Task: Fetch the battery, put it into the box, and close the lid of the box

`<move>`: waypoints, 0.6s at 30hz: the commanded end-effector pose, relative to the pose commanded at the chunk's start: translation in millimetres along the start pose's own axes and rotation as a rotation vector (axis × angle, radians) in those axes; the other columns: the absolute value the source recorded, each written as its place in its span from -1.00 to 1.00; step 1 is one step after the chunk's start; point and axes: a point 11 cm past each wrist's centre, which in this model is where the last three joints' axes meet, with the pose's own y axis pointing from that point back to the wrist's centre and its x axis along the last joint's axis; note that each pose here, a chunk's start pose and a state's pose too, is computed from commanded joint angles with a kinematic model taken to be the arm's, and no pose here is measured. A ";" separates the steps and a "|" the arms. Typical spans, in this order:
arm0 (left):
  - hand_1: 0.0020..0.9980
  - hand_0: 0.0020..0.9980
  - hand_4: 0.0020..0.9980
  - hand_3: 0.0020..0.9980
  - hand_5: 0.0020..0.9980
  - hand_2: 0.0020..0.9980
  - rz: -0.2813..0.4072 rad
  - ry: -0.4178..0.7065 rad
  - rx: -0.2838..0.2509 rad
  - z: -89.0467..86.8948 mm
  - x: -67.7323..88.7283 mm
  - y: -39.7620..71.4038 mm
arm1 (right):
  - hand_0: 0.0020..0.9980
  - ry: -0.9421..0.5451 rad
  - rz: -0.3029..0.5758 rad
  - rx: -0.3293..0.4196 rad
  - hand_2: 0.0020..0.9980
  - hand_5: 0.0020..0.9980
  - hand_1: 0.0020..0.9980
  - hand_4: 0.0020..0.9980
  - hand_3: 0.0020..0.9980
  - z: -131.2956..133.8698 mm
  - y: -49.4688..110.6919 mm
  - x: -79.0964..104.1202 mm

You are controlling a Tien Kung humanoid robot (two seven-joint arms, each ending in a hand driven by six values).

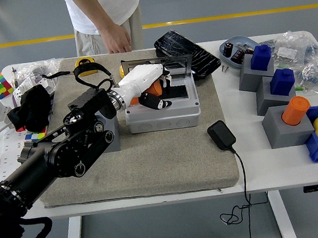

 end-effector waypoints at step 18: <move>0.53 0.52 1.00 0.70 -0.76 0.54 0.011 0.031 -0.051 0.4 -10.3 5.5 | 0.49 0.009 0.001 -0.009 0.44 0.09 0.42 1.00 0.42 4.2 -0.3 0.4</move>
